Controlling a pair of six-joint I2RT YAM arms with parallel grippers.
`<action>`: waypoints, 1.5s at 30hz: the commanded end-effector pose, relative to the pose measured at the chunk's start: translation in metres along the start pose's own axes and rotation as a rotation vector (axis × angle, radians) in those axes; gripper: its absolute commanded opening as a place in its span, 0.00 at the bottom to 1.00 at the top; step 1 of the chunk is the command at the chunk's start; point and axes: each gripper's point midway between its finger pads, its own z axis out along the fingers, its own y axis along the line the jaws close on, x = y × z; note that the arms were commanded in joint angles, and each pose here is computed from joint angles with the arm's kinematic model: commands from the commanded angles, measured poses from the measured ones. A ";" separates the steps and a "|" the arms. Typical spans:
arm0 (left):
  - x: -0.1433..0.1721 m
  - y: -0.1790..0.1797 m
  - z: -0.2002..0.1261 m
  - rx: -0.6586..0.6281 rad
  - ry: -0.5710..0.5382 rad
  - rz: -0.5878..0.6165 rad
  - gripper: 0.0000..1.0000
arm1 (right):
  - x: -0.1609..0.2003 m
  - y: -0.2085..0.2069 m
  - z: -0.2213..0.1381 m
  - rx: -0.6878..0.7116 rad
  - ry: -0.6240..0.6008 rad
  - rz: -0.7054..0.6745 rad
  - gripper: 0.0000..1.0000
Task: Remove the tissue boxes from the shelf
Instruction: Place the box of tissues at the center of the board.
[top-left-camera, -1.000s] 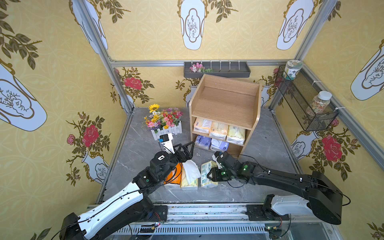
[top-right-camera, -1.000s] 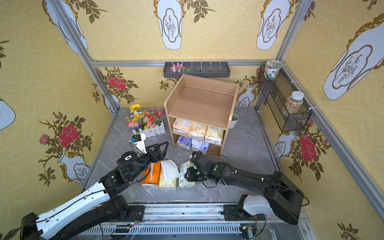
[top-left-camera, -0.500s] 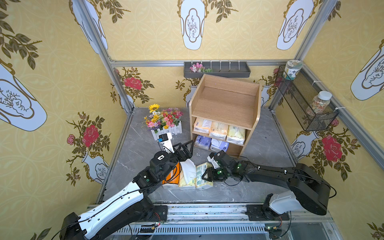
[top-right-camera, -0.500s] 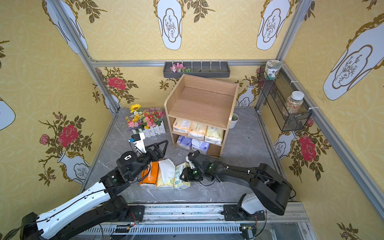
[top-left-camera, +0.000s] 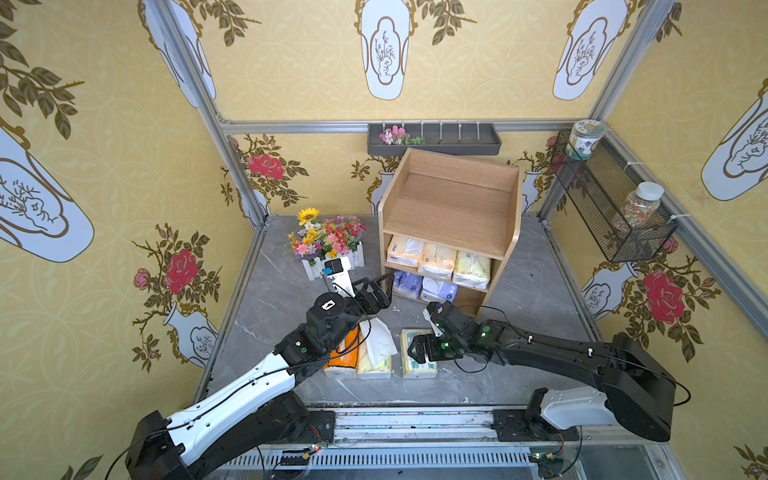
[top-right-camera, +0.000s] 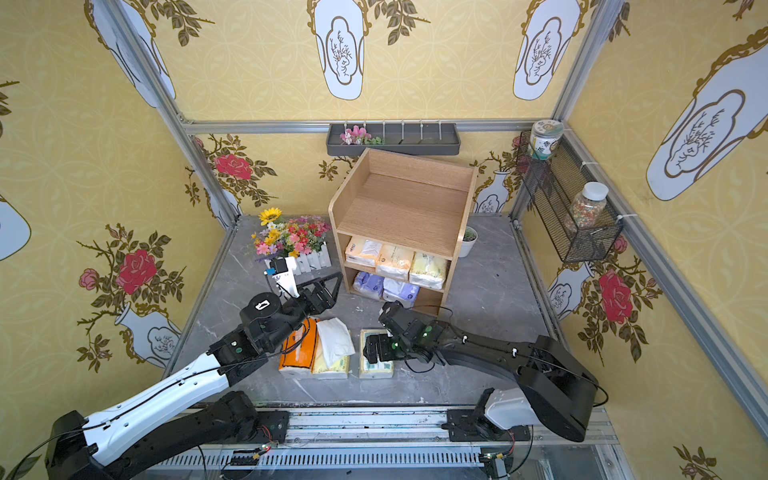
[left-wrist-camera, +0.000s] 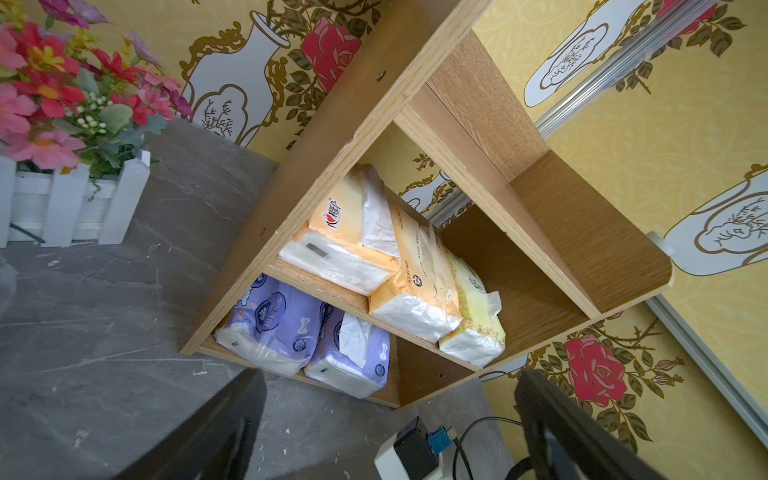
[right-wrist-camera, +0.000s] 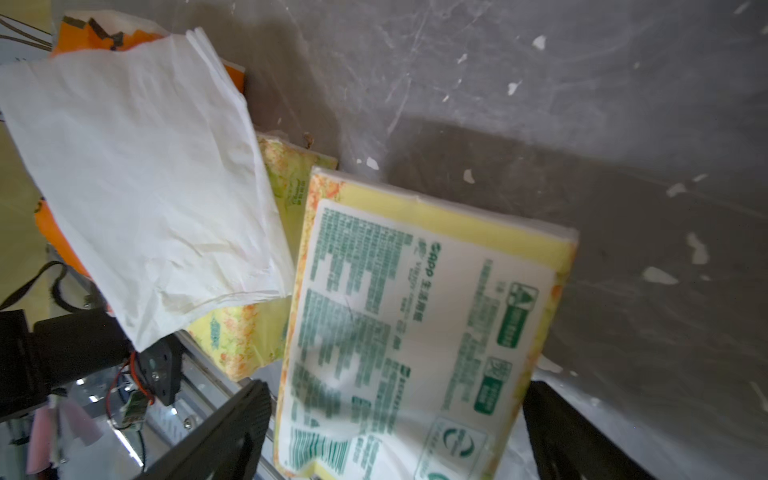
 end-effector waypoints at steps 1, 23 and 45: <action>-0.006 -0.010 0.001 0.040 -0.018 0.006 1.00 | -0.001 -0.018 -0.008 0.121 -0.031 -0.043 0.99; -0.007 -0.011 -0.006 0.061 -0.024 -0.006 0.99 | 0.000 0.049 0.032 -0.031 -0.007 -0.106 0.85; -0.009 -0.022 -0.001 0.101 -0.014 -0.009 0.97 | -0.041 0.011 -0.147 0.089 -0.456 -0.100 0.88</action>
